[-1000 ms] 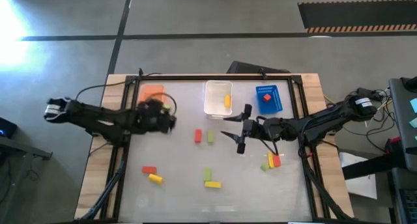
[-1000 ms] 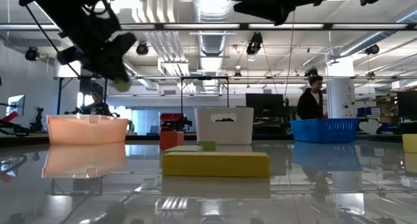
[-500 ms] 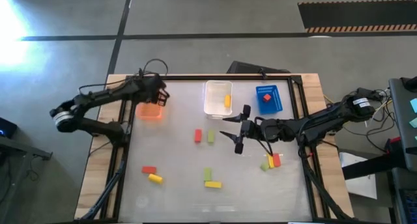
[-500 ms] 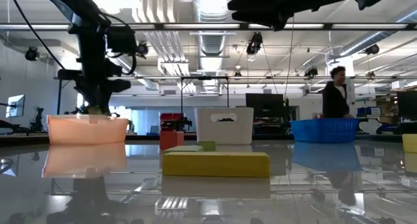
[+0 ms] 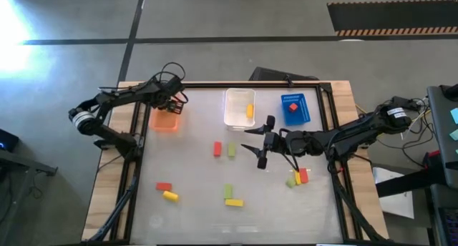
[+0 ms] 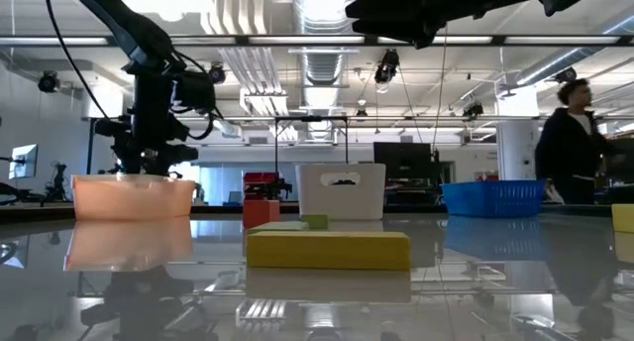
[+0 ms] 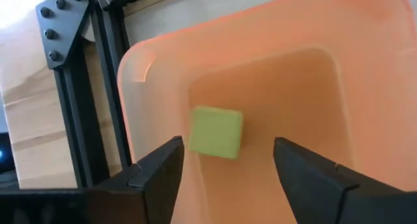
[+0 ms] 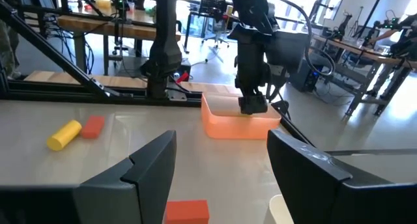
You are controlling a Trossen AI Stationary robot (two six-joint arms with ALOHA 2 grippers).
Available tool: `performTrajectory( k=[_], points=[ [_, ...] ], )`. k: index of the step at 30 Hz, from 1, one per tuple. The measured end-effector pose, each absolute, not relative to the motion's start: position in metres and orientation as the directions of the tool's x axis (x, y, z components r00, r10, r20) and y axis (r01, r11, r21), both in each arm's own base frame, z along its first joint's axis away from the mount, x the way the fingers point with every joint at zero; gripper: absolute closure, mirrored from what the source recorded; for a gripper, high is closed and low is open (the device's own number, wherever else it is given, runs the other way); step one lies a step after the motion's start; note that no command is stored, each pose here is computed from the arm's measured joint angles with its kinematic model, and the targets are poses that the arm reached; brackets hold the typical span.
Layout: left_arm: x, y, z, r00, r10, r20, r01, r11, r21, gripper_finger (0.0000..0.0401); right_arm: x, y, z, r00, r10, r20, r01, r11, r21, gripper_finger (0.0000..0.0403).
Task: Sort & place blocks by color
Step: Put the bottom right green block into the orange bin, then put the bottom left orange block into the blue bin
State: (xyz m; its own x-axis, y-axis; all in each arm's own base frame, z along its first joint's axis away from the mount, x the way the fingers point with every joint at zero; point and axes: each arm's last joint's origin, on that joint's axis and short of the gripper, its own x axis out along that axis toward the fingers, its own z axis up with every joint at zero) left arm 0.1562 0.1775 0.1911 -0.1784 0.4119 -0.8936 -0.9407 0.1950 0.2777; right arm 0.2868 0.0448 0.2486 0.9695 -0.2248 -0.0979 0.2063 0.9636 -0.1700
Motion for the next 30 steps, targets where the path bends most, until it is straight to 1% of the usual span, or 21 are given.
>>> performTrajectory(
  k=[4,9,14,19,23,27,30],
  points=[
    [0.158,0.172,0.198,-0.151,0.434,-0.888,-0.939,0.219,0.267,0.0174,0.287,0.045,0.249,0.97,-0.225,-0.098,0.206,0.963,-0.171,0.0174],
    [0.168,0.148,0.219,-0.036,0.503,-0.863,-0.937,0.282,0.203,0.0172,0.287,0.045,0.248,0.969,-0.224,-0.102,0.204,0.962,-0.182,0.0174],
    [0.187,0.103,0.243,0.176,0.571,-0.802,-0.913,0.398,0.084,0.0171,0.287,0.045,0.246,0.968,-0.225,-0.116,0.199,0.959,-0.201,0.0174],
    [0.211,0.053,0.261,0.427,0.614,-0.664,-0.836,0.547,-0.031,0.0171,0.286,0.045,0.245,0.967,-0.225,-0.124,0.191,0.952,-0.237,0.0174],
    [0.227,0.01,0.268,0.583,0.584,-0.564,-0.746,0.661,-0.087,0.0171,0.286,0.045,0.246,0.967,-0.224,-0.123,0.187,0.948,-0.258,0.0174],
    [0.241,-0.031,0.267,0.713,0.486,-0.506,-0.626,0.765,-0.148,0.0171,0.286,0.045,0.246,0.967,-0.225,-0.123,0.187,0.947,-0.263,0.0174],
    [0.251,-0.058,0.26,0.773,0.41,-0.484,-0.544,0.82,-0.175,0.017,0.286,0.045,0.246,0.967,-0.225,-0.123,0.184,0.943,-0.277,0.0174]
  ],
)
